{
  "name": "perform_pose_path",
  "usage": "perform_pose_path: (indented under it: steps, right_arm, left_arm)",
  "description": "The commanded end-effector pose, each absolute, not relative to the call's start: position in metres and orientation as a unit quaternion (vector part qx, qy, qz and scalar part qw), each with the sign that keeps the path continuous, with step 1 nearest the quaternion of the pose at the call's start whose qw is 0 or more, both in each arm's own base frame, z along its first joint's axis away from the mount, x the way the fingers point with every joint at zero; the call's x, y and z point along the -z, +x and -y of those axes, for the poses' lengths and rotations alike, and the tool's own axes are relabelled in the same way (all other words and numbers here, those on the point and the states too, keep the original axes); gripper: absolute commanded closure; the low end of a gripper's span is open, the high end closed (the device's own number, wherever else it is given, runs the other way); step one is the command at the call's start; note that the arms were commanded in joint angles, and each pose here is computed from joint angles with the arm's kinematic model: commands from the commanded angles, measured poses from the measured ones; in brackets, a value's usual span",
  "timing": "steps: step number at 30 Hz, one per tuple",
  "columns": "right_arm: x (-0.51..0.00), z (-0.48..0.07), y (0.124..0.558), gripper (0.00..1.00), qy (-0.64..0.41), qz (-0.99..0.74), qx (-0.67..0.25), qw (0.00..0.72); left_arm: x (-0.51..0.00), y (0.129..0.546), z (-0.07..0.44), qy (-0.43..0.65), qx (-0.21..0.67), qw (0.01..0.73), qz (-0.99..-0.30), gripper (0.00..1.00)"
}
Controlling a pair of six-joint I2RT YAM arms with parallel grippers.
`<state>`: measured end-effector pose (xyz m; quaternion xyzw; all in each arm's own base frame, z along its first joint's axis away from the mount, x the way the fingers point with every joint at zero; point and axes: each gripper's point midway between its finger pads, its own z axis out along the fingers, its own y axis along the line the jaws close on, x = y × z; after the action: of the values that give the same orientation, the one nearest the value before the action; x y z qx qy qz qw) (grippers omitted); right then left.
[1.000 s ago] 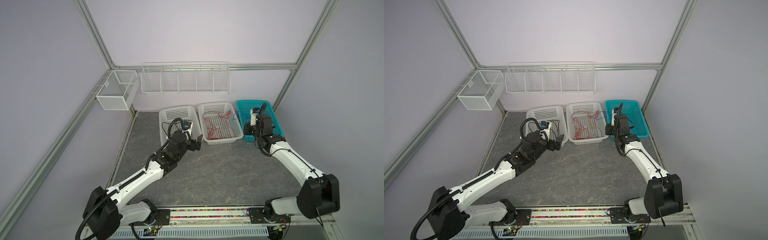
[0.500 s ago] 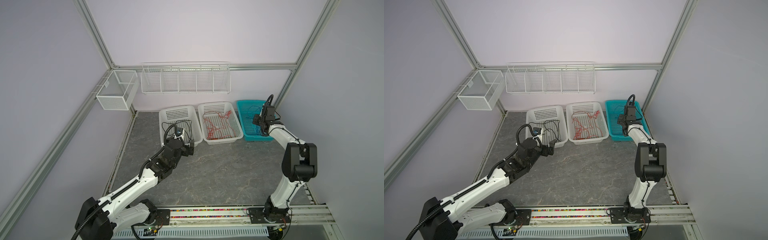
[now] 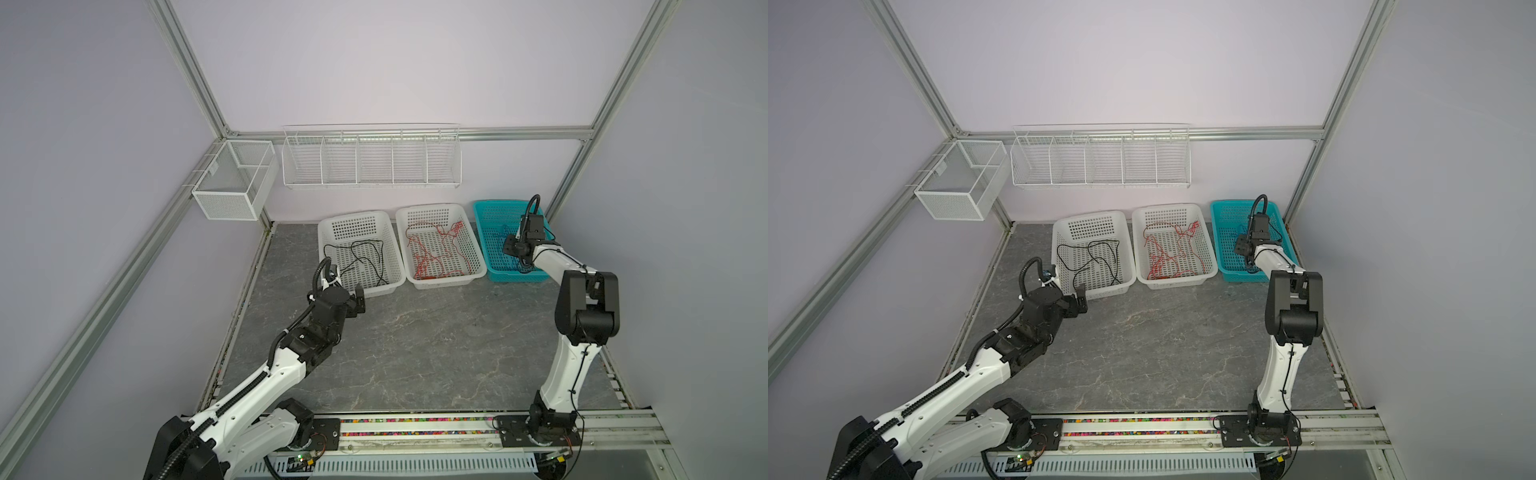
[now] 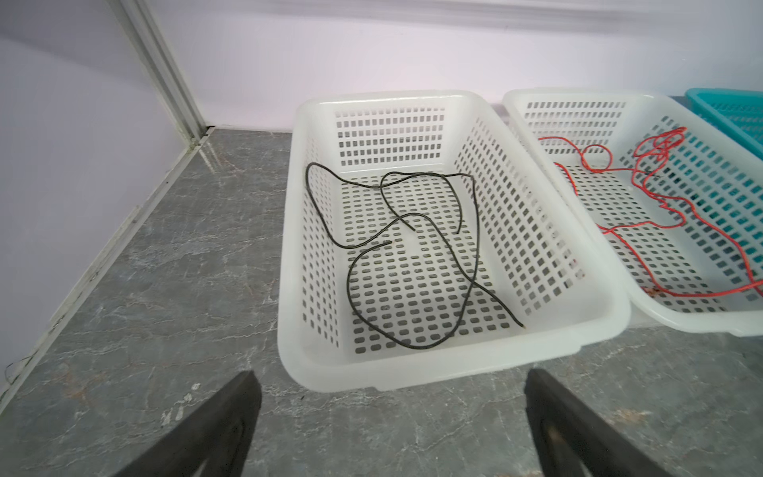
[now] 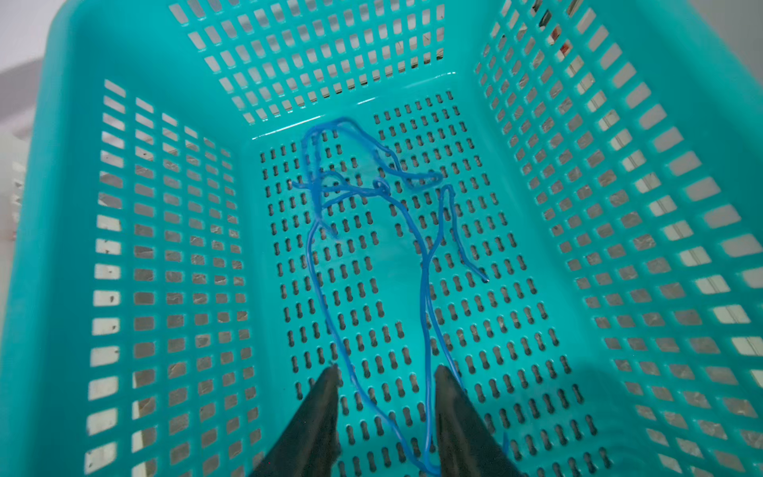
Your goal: Untangle the cables
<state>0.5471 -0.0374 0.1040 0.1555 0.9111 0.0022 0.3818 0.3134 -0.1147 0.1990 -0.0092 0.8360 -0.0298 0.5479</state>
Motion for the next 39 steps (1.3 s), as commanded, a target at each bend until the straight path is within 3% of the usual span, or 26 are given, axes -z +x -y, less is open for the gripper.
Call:
perform_pose_path:
  steps: [1, 4, 8, 13, 20, 24, 30, 39]
  right_arm:
    - [-0.129, 0.034, 0.536, 0.40, 0.145, -0.906, -0.010, 0.397]
    - [-0.144, 0.029, 0.528, 0.16, 0.134, -0.899, -0.019, 0.417]
    - [-0.159, 0.023, 0.514, 0.01, 0.124, -0.891, -0.025, 0.436]
    - [-0.173, 0.011, 0.493, 0.11, 0.110, -0.887, -0.017, 0.449]
    - [-0.188, -0.005, 0.444, 0.11, 0.095, -0.875, 0.015, 0.474]
    - [-0.177, -0.011, 0.414, 0.12, 0.093, -0.875, 0.021, 0.475]
    - [-0.155, -0.008, 0.382, 0.12, 0.091, -0.880, 0.032, 0.465]
    - [-0.128, -0.002, 0.374, 0.12, 0.055, -0.882, 0.074, 0.462]
  left_arm:
    - [-0.194, 0.311, 0.100, -0.038, 0.007, 0.549, -0.835, 0.01]
    - [-0.188, 0.314, 0.095, -0.042, -0.003, 0.547, -0.836, 0.01]
    - [-0.185, 0.320, 0.085, -0.061, -0.009, 0.546, -0.836, 0.01]
    - [-0.188, 0.330, 0.058, -0.104, -0.023, 0.558, -0.823, 0.01]
    - [-0.172, 0.348, -0.014, -0.197, -0.098, 0.541, -0.812, 0.01]
    - [-0.164, 0.358, -0.043, -0.213, -0.096, 0.543, -0.806, 0.00]
    - [-0.153, 0.368, -0.047, -0.158, -0.141, 0.582, -0.785, 0.00]
    - [-0.128, 0.393, -0.030, -0.113, -0.088, 0.608, -0.781, 0.00]
